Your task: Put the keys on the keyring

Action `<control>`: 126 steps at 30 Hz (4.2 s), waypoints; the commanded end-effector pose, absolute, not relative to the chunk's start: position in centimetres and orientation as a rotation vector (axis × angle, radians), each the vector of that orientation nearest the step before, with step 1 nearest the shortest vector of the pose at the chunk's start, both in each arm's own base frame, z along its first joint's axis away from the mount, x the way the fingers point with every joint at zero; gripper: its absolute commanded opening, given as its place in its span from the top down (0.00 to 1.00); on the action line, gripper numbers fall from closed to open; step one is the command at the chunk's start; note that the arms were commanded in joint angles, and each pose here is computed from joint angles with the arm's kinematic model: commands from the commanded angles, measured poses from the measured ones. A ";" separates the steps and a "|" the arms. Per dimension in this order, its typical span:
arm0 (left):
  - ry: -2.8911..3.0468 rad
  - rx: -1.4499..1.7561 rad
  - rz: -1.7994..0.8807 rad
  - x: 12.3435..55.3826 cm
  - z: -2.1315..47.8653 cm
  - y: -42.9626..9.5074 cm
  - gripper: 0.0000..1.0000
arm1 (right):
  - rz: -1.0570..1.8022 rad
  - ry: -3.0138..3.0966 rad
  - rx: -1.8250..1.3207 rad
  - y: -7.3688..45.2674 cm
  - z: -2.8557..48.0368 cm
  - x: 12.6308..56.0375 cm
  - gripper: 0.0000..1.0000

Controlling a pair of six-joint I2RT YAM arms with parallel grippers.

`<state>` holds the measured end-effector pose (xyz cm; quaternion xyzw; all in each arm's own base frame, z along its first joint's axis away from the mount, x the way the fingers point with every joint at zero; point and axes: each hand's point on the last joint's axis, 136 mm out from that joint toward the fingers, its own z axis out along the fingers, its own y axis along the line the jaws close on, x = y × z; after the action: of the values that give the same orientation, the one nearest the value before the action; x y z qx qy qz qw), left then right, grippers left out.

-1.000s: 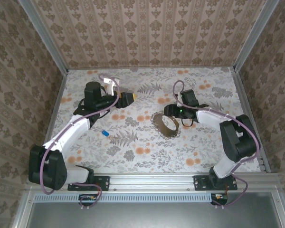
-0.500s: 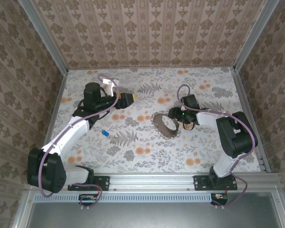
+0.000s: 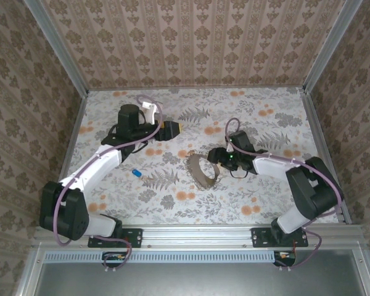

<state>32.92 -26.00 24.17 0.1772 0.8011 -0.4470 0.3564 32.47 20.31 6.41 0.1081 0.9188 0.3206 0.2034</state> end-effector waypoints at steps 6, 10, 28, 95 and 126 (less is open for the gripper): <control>2.227 0.680 -0.929 32.2 19.9 -29.4 0.23 | 0.708 2.544 0.325 16.7 8.1 32.5 0.37; 2.332 0.761 -0.811 32.1 17.0 -31.3 0.35 | 0.643 2.542 0.454 13.3 6.6 32.7 0.37; 2.588 0.989 -0.145 32.6 7.7 -38.4 0.63 | 0.587 2.535 0.574 8.4 5.0 31.2 0.36; 2.666 0.855 -0.013 32.8 2.9 -36.2 0.69 | 0.597 2.549 0.549 8.4 4.2 31.2 0.36; 2.585 0.772 0.090 34.4 6.0 -33.3 0.63 | 0.600 2.549 0.536 8.4 4.4 31.2 0.36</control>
<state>33.74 -34.73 3.41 0.2948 0.9346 0.0224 0.1976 31.57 8.33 4.72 0.2053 0.9247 0.2149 0.2381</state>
